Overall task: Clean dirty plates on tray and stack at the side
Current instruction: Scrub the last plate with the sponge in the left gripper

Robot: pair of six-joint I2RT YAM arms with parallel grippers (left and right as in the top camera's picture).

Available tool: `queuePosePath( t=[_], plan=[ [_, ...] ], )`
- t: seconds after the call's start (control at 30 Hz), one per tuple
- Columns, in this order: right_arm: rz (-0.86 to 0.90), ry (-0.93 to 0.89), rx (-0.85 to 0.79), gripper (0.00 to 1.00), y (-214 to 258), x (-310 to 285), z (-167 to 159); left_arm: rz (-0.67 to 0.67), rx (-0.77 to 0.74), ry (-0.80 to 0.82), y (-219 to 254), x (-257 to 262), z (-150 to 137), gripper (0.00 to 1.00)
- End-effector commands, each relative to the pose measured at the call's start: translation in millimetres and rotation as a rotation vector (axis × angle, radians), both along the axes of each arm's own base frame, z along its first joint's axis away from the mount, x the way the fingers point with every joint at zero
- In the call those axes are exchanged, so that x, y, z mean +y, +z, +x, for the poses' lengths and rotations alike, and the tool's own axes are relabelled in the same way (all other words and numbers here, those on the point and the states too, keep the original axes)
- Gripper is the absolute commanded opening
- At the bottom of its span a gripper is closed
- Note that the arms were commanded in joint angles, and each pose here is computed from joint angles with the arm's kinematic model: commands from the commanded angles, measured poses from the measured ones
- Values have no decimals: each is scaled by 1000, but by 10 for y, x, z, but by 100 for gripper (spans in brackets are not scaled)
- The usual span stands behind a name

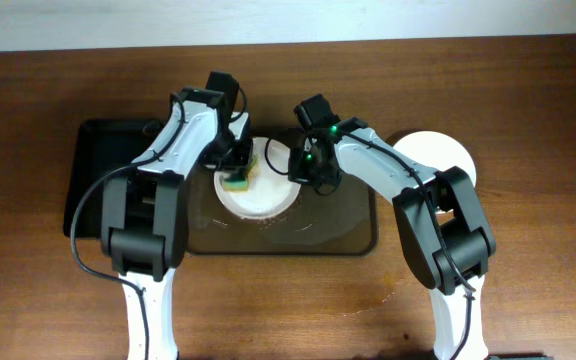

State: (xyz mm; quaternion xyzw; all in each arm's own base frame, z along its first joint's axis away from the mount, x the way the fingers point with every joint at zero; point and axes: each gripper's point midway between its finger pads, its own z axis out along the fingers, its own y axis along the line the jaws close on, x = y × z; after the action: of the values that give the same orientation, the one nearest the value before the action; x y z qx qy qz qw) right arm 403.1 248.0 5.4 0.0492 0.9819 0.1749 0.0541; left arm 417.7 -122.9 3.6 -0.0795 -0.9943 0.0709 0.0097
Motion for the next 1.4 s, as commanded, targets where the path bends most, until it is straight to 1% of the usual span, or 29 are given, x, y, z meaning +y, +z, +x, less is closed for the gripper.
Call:
queuePosePath(
  t=[0.0,0.03,0.07,0.13,0.2,0.23,0.27,0.33,0.37,0.5,0.53,0.57,0.63,0.67,0.7,0.77,0.8,0.83,0.87,0.9,0.93,0.97,1.03,1.1,1.2,1.27,1.37],
  plan=[
    [-61,-4,45,4,-259,-75,-98,-8,387,-16,-590,90,-1012,1],
    [-61,-5,45,4,-259,-76,-97,-89,432,-55,-569,-10,-1147,1],
    [-62,-4,46,4,-261,-76,-100,-153,459,-85,-524,-90,-1223,1],
    [-62,-5,46,4,-261,-76,-99,-322,465,-180,-405,-297,-1284,1],
    [-62,-4,47,4,-263,-77,-102,-340,428,-204,-429,-318,-1222,1],
    [-62,-4,47,4,-263,-77,-102,-345,394,-204,-462,-322,-1146,1],
    [-62,-4,47,4,-263,-78,-101,-316,359,-157,-521,-283,-1033,1],
    [-63,-4,48,4,-263,-79,-103,-160,299,6,-679,-29,-795,1],
    [-63,-4,47,4,-263,-78,-102,-108,279,53,-717,91,-729,1],
    [-62,-4,47,4,-263,-78,-101,104,118,151,-850,559,-348,1],
    [-63,-5,46,4,-263,-79,-100,182,35,184,-869,690,-167,1],
    [-66,-5,45,4,-264,-83,-98,207,-29,187,-870,725,-21,1],
    [-66,-5,46,4,-266,-84,-99,213,-169,198,-843,728,312,1],
    [-66,-5,47,4,-271,-84,-101,218,-209,197,-827,735,404,1],
    [-67,-5,48,4,-276,-85,-101,226,-287,208,-784,752,587,1],
    [-67,-5,48,4,-276,-85,-101,231,-340,203,-747,762,708,1],
    [-67,-5,47,4,-276,-85,-100,236,-319,195,-762,766,657,1],
    [-67,-5,47,4,-276,-85,-100,249,-265,187,-795,785,527,1],
    [-67,-5,47,4,-276,-85,-100,238,-164,147,-843,761,288,1],
    [-67,-5,47,4,-276,-85,-101,189,-75,104,-869,676,84,1],
    [-67,-5,47,4,-276,-85,-101,113,-1,47,-872,548,-89,1],
    [-67,-5,47,4,-276,-83,-102,-5,60,-26,-847,356,-244,1],
    [-67,-4,48,4,-276,-81,-104,-208,116,-138,-745,49,-428,1],
    [-67,-4,48,4,-276,-80,-104,-312,143,-197,-664,-93,-538,1],
    [-66,-4,48,4,-275,-81,-104,-388,151,-228,-599,-194,-590,1],
    [-67,-4,48,4,-276,-81,-104,-464,154,-258,-526,-291,-636,1],
    [-66,-4,47,4,-275,-81,-103,-467,153,-254,-524,-282,-631,1]
  ],
)
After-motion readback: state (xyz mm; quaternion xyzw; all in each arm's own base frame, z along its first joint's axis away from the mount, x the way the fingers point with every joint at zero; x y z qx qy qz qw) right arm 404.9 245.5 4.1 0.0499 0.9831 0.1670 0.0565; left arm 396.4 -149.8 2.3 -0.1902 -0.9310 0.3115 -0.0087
